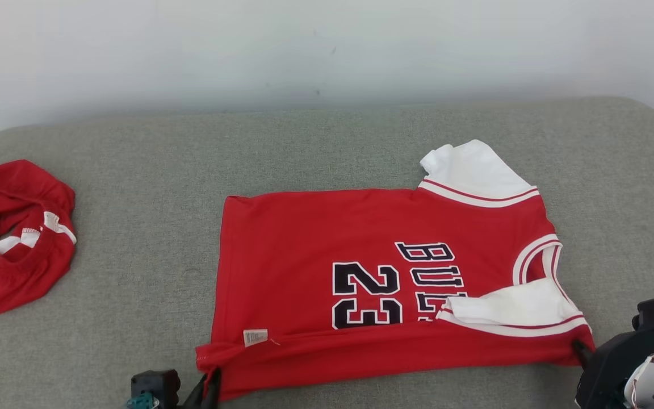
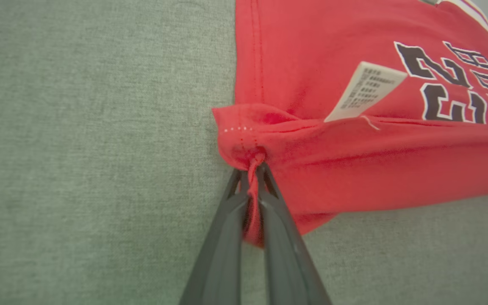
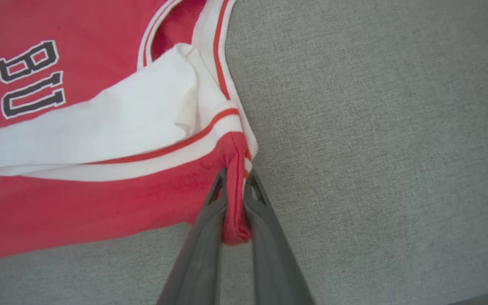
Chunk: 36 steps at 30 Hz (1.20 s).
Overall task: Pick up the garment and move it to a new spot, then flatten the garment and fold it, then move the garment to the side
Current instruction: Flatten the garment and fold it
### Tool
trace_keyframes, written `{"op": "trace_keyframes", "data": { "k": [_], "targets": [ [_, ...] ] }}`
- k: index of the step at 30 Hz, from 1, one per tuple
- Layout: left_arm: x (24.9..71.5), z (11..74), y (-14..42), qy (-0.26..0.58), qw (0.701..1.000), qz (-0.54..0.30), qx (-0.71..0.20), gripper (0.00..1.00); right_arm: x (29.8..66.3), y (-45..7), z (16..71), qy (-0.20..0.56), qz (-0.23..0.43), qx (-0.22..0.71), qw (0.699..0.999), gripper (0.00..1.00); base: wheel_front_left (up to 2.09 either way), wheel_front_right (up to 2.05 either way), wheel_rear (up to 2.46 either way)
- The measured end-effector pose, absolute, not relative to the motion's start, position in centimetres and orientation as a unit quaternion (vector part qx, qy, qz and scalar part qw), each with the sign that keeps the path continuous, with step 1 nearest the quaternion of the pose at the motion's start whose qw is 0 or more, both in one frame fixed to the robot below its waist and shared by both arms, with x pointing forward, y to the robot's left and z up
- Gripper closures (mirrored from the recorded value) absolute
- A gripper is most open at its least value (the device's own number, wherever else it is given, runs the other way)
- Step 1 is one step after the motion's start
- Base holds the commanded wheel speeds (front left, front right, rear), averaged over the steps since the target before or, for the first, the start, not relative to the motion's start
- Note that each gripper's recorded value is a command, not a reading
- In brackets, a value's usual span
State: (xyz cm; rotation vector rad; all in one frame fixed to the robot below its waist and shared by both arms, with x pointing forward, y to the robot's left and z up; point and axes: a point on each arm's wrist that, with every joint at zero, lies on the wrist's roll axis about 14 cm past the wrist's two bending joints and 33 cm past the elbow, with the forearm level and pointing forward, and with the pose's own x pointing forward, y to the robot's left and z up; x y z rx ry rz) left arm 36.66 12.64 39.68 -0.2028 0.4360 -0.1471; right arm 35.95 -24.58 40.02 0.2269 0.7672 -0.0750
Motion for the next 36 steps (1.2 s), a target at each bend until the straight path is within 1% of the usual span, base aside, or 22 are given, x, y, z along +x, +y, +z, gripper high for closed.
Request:
{"op": "trace_keyframes", "data": {
  "k": [3, 4, 5, 6, 9, 12, 16, 19, 20, 21, 22, 24, 28, 31, 32, 33, 36],
  "targets": [
    [36.0, 39.2, 12.8, 0.228, 0.966, -0.064, -0.099, 1.00, 35.2, -24.4, 39.5, 0.382, -0.039, 0.115, 0.916, 1.00, 0.00, 0.00, 0.00],
    [35.9, 39.2, 12.6, 0.228, 0.966, -0.063, -0.101, 1.00, 35.0, -24.4, 39.4, 0.383, -0.039, 0.117, 0.915, 0.78, 0.00, 0.00, 0.00],
    [35.8, 39.2, 12.5, 0.228, 0.966, -0.062, -0.102, 0.51, 35.0, -24.3, 39.4, 0.383, -0.040, 0.119, 0.915, 0.15, 0.00, 0.00, 0.00],
    [35.7, 39.2, 12.4, 0.229, 0.966, -0.062, -0.103, 0.00, 35.0, -24.4, 39.4, 0.381, -0.042, 0.119, 0.916, 0.00, 0.00, 0.00, 0.00],
    [35.7, 39.2, 12.4, 0.228, 0.966, -0.060, -0.103, 0.00, 35.1, -24.9, 39.4, 0.378, -0.047, 0.109, 0.918, 0.00, 0.00, 0.00, 0.00],
    [36.0, 39.7, 12.9, 0.220, 0.969, -0.054, -0.103, 0.00, 35.9, -25.3, 40.1, 0.367, -0.048, 0.099, 0.924, 0.00, 0.00, 0.00, 0.00],
    [37.5, 41.0, 14.2, 0.198, 0.975, -0.044, -0.093, 0.00, 38.5, -25.8, 42.4, 0.337, -0.044, 0.087, 0.936, 0.00, 0.00, 0.00, 0.00],
    [39.7, 43.0, 14.6, 0.172, 0.980, -0.046, -0.089, 0.00, 41.2, -25.5, 45.2, 0.307, -0.032, 0.079, 0.948, 0.00, 0.00, 0.00, 0.00],
    [39.7, 43.0, 14.6, 0.172, 0.980, -0.046, -0.089, 0.00, 41.2, -25.5, 45.2, 0.307, -0.032, 0.079, 0.948, 0.00, 0.00, 0.00, 0.00],
    [41.5, 44.4, 14.9, 0.157, 0.983, -0.047, -0.084, 0.00, 42.9, -25.4, 46.7, 0.295, -0.024, 0.069, 0.953, 0.00, 0.00, 0.00, 0.00],
    [41.5, 44.4, 14.9, 0.157, 0.983, -0.047, -0.084, 0.00, 42.9, -25.4, 46.7, 0.295, -0.024, 0.069, 0.953, 0.00, 0.00, 0.00, 0.00],
    [43.2, 45.2, 15.0, 0.154, 0.983, -0.049, -0.081, 0.00, 44.4, -25.0, 47.4, 0.297, -0.015, 0.061, 0.953, 0.00, 0.00, 0.00, 0.00],
    [46.3, 45.8, 14.1, 0.168, 0.980, -0.063, -0.086, 0.00, 47.0, -24.5, 47.8, 0.313, -0.001, 0.039, 0.949, 0.00, 0.00, 0.00, 0.00],
    [48.7, 46.2, 13.2, 0.172, 0.978, -0.079, -0.091, 0.00, 49.3, -23.4, 48.0, 0.316, 0.011, 0.062, 0.947, 0.00, 0.00, 0.00, 0.00],
    [49.4, 46.2, 13.3, 0.176, 0.977, -0.079, -0.090, 0.00, 50.1, -23.3, 48.2, 0.313, 0.012, 0.063, 0.947, 0.00, 0.00, 0.00, 0.00],
    [50.9, 46.1, 13.2, 0.182, 0.976, -0.080, -0.087, 0.00, 51.8, -23.2, 48.6, 0.309, 0.011, 0.056, 0.949, 0.00, 0.00, 0.00, 0.00],
    [52.8, 45.4, 12.8, 0.205, 0.971, -0.087, -0.085, 0.00, 53.7, -22.6, 48.2, 0.314, 0.015, 0.046, 0.948, 0.00, 0.00, 0.00, 0.00]
  ]
}}
